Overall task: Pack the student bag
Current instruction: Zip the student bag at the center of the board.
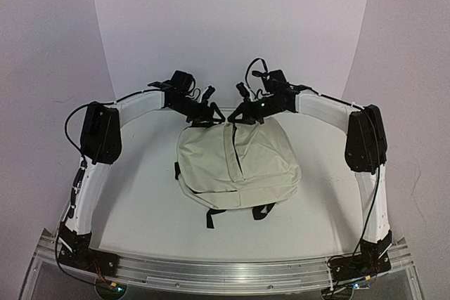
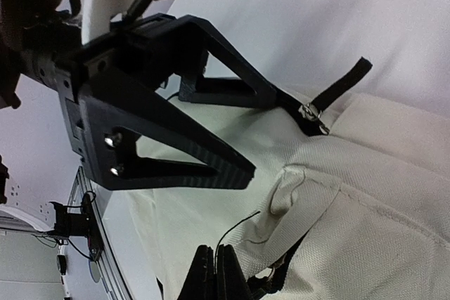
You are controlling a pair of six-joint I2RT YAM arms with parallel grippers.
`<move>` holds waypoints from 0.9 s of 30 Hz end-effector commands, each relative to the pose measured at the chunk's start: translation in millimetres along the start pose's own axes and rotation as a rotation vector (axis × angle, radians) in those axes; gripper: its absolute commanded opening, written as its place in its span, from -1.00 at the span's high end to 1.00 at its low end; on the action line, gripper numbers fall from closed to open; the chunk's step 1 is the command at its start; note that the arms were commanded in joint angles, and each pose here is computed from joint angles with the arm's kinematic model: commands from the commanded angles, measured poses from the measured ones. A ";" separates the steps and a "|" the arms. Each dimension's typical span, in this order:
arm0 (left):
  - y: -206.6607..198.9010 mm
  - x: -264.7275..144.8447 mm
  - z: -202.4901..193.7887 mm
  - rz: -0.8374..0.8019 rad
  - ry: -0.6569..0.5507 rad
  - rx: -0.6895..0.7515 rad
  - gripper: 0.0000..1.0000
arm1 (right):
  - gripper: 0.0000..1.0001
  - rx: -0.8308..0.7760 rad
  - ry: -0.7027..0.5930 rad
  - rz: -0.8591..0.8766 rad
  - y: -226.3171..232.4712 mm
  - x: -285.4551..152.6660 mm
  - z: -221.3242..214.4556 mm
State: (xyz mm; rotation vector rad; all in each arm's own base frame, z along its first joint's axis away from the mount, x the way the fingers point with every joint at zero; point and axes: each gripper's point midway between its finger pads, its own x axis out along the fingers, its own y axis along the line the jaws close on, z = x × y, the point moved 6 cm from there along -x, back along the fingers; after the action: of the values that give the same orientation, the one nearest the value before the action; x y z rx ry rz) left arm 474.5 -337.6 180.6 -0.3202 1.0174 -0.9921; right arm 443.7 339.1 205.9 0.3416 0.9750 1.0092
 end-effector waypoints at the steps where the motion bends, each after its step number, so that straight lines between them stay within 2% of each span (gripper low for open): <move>1: -21.1 3.4 11.0 -0.094 -0.007 0.059 -0.47 | 1.00 -0.057 -0.068 0.031 26.8 -9.4 24.8; 4: -25.0 10.8 9.6 -0.123 -0.001 0.066 -0.41 | 1.00 -0.059 -0.077 0.026 26.0 -8.6 28.0; 9: -26.7 19.5 5.5 -0.170 0.016 0.049 -0.14 | 1.00 -0.066 -0.078 0.027 27.8 -8.3 28.5; 12: -29.3 21.6 0.9 -0.200 0.029 0.049 0.11 | 1.00 -0.070 -0.078 0.026 28.4 -9.2 28.3; 16: -33.3 18.6 0.0 -0.220 0.018 0.053 0.57 | 1.00 -0.066 -0.072 0.028 27.1 -8.3 26.4; 21: -33.3 11.6 1.4 -0.197 -0.004 0.047 0.99 | 1.00 -0.065 -0.054 0.021 24.0 -7.7 18.6; 27: -9.2 -6.0 6.6 -0.114 -0.087 -0.034 1.00 | 1.00 -0.056 -0.011 0.040 28.5 -8.9 1.1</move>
State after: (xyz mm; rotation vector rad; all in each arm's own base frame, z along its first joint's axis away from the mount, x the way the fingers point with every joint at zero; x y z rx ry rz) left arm 467.9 -356.3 159.8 -0.4058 1.0203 -1.1154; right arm 445.3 341.6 212.1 0.3339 0.9611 0.9969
